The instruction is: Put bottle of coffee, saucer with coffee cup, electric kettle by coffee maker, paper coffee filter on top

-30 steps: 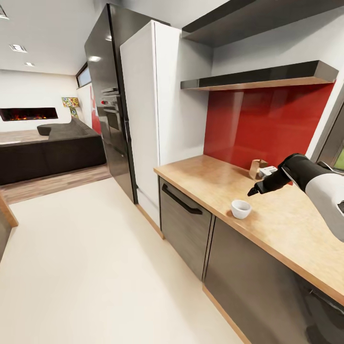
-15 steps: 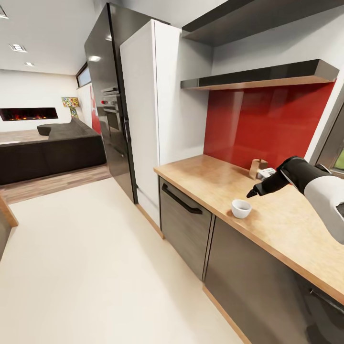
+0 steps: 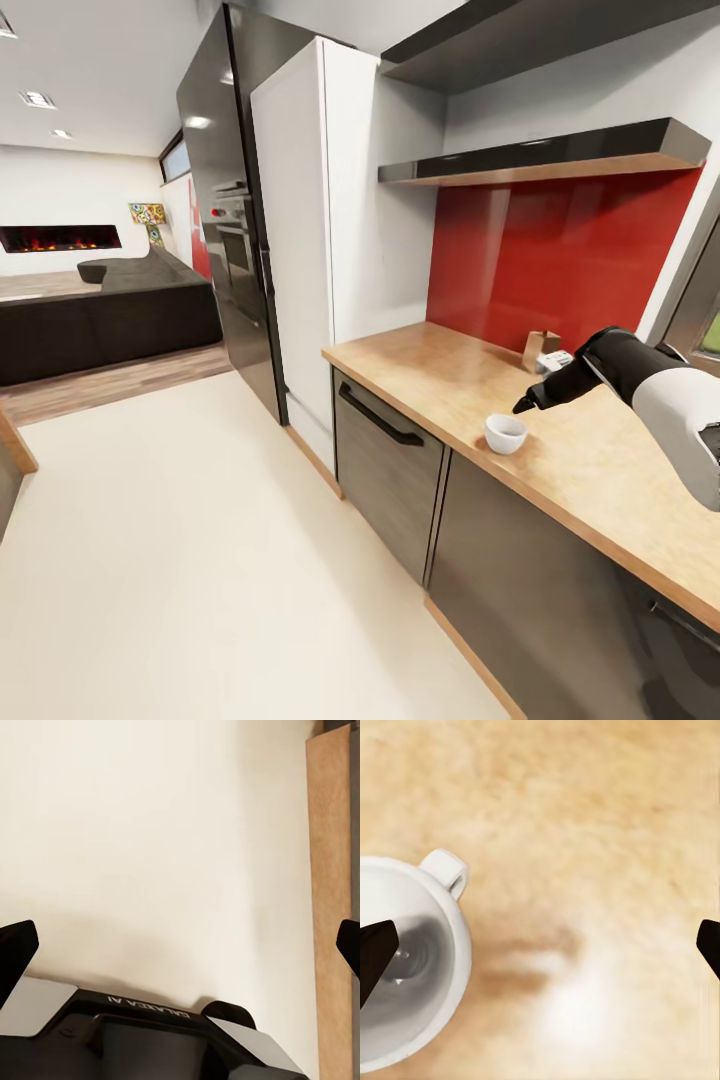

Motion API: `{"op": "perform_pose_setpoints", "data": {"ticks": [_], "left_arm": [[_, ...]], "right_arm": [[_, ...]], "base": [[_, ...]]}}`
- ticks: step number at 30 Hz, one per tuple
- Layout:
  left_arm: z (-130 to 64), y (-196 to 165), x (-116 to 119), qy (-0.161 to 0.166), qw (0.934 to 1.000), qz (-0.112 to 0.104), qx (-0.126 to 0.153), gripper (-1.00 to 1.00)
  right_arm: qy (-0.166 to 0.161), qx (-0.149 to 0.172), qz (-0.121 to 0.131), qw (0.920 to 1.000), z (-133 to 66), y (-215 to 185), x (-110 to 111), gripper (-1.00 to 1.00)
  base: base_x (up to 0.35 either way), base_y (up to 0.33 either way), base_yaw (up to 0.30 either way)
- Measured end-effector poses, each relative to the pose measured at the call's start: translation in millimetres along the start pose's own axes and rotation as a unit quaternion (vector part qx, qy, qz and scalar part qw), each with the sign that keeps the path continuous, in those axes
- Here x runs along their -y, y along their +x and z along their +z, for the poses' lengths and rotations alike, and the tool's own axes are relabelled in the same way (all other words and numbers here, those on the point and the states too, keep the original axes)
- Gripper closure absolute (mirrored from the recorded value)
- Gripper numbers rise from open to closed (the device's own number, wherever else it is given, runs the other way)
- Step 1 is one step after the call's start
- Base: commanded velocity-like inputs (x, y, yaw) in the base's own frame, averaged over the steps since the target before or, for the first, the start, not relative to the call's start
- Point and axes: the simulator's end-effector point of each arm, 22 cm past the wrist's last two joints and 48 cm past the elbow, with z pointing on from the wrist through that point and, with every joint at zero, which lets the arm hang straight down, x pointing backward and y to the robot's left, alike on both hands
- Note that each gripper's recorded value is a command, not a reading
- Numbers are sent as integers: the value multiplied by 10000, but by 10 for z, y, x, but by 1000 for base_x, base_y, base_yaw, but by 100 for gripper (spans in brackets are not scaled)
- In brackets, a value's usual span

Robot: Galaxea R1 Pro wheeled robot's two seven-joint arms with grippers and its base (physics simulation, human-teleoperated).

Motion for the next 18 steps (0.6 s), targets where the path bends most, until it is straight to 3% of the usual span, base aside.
{"op": "perform_pose_setpoints", "data": {"ticks": [18], "left_arm": [[57, 20, -36, 1, 10000, 0, 1, -100]], "right_arm": [[-52, -98, -4, 9999, 158, 159, -62, -100]], "base": [[0, 0, 0]]}}
